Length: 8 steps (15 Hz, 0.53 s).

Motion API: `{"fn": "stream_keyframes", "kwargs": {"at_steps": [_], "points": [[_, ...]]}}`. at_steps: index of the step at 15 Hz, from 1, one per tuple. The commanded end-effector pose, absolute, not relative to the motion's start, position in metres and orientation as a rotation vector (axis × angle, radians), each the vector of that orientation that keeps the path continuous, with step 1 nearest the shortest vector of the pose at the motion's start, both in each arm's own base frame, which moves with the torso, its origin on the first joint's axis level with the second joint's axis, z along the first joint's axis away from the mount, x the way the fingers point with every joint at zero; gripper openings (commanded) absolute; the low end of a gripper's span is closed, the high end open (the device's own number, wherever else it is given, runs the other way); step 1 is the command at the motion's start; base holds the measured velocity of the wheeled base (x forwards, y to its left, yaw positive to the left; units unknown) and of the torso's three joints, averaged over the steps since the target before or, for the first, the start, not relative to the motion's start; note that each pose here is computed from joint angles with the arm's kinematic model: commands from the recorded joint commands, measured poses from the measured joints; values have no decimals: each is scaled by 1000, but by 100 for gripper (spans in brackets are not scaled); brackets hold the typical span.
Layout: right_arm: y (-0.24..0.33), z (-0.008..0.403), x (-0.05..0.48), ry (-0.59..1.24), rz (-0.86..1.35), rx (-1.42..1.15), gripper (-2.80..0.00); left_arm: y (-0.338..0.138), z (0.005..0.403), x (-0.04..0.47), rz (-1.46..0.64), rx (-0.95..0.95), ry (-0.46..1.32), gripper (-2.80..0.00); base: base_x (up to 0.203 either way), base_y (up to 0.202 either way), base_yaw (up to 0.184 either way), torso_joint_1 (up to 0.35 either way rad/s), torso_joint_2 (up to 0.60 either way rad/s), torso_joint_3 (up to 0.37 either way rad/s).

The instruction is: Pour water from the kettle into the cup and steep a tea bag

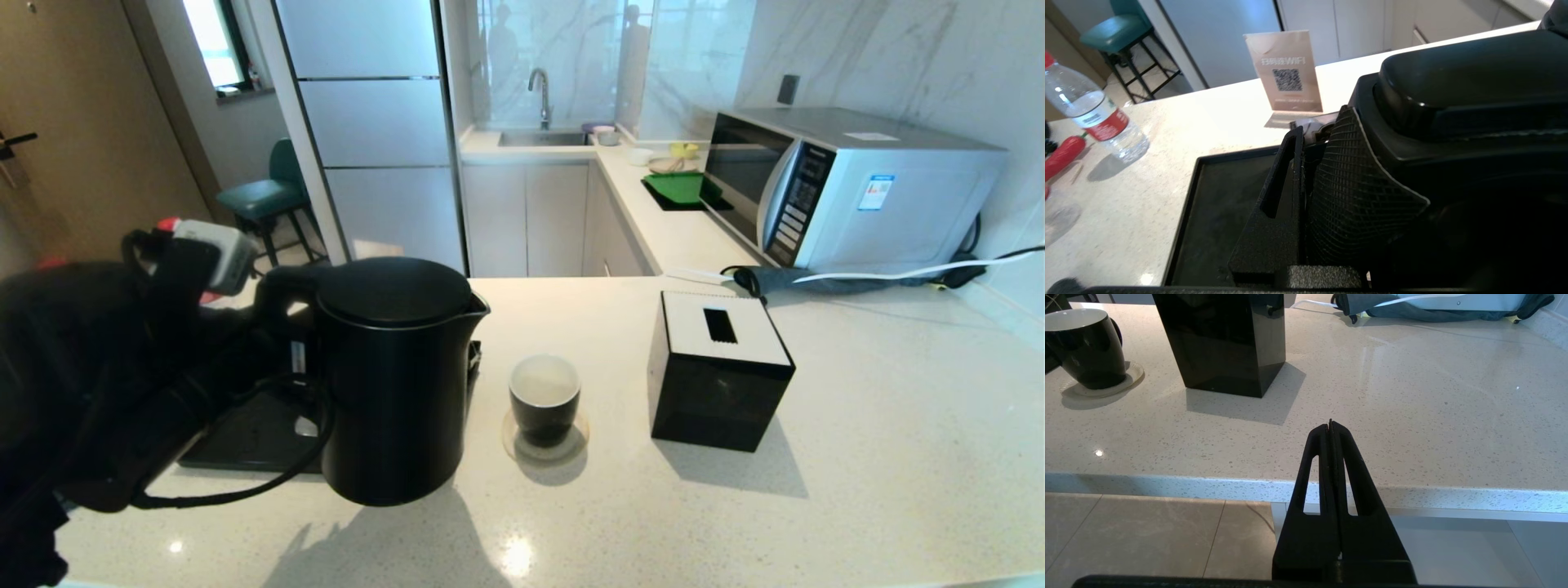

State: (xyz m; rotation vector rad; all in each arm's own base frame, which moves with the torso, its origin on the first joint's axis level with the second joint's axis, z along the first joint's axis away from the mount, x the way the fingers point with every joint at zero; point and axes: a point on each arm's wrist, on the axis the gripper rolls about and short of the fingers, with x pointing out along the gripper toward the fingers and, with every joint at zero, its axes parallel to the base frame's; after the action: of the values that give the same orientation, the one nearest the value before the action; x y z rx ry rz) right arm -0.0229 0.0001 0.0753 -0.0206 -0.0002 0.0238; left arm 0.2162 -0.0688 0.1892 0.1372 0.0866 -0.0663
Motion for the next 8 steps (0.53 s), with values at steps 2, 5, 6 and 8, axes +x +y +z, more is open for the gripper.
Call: {"fn": "stream_keyframes", "kwargs": {"at_steps": [2, 5, 6, 8], "points": [[0, 75, -23, 0, 25, -21, -280, -69, 194, 216, -65, 159, 81, -280, 0, 0, 0, 0, 0, 0], [0, 75, -23, 1, 25, -21, -280, -72, 196, 221, -65, 174, 107, -280, 0, 0, 0, 0, 0, 0], [0, 75, -23, 1, 25, -23, -280, -74, 195, 222, -64, 179, 120, -280, 0, 0, 0, 0, 0, 0], [0, 75, -23, 1, 25, -23, -280, -80, 193, 225, -44, 205, 141, -280, 0, 0, 0, 0, 0, 0]]}}
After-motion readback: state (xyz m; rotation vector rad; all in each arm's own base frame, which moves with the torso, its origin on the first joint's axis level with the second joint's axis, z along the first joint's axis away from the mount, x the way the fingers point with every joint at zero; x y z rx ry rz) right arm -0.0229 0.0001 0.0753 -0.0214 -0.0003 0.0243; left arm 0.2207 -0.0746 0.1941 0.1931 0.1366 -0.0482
